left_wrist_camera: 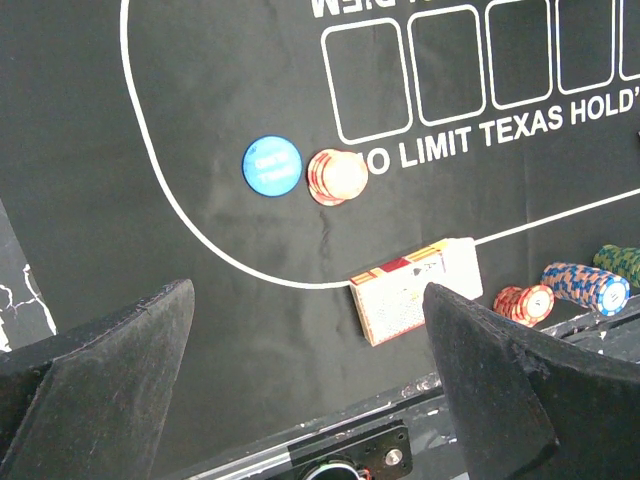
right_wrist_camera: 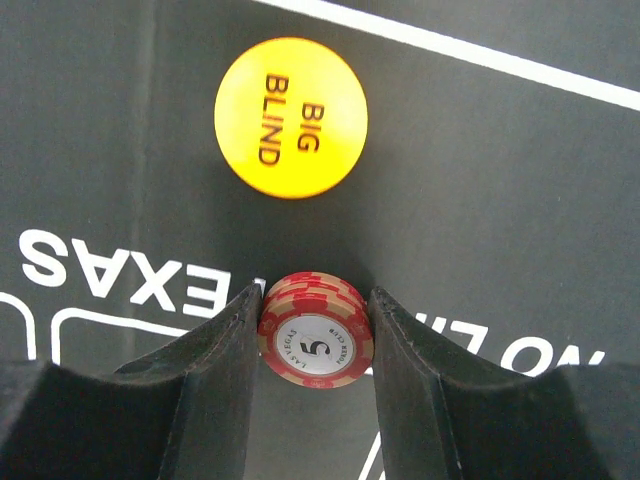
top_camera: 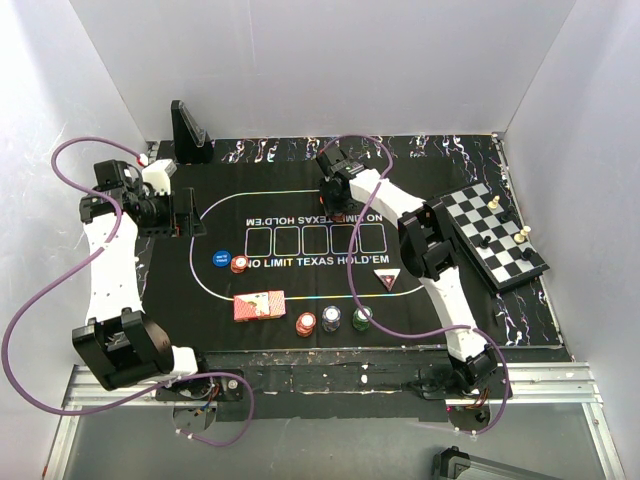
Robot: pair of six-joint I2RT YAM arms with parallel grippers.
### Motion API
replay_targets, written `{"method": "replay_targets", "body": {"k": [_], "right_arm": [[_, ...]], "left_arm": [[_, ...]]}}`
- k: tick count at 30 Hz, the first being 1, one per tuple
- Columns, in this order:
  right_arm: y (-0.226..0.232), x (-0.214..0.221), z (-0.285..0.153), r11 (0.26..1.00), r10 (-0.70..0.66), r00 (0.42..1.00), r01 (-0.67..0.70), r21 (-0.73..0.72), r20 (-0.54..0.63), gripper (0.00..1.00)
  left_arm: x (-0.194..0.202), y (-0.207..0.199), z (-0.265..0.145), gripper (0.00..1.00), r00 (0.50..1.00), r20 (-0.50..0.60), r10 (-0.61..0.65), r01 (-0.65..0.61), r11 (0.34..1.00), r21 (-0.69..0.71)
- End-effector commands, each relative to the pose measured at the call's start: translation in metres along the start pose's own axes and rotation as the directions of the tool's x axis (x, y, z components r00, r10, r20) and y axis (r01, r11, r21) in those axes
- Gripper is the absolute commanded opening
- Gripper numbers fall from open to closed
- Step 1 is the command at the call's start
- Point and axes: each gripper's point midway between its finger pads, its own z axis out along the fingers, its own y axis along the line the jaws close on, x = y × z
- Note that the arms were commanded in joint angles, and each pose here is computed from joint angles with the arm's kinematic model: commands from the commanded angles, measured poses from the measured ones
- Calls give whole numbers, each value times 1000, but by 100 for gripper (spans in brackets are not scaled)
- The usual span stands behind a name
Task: Distribute texas hold em gaming equipment
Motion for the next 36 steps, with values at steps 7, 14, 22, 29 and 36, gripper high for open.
{"method": "replay_targets", "body": {"k": [7, 14, 22, 29, 36], "right_arm": [[2, -15, -2, 999, 30, 999, -30, -17, 20, 57], [7, -24, -33, 999, 24, 999, -23, -24, 43, 81], [48, -20, -131, 994, -70, 985, 82, -67, 161, 84], [135, 87, -177, 866, -361, 917, 398, -304, 170, 88], [170, 171, -180, 753, -497, 864, 473, -459, 75, 90]], "left_arm": [[3, -3, -2, 100, 1000, 12, 10, -10, 1000, 13], [4, -6, -9, 100, 1000, 24, 16, -16, 1000, 3], [2, -10, -20, 100, 999, 41, 16, -16, 1000, -14], [2, -13, -22, 100, 999, 44, 10, -10, 1000, -6], [2, -14, -25, 100, 999, 46, 11, -11, 1000, -12]]}}
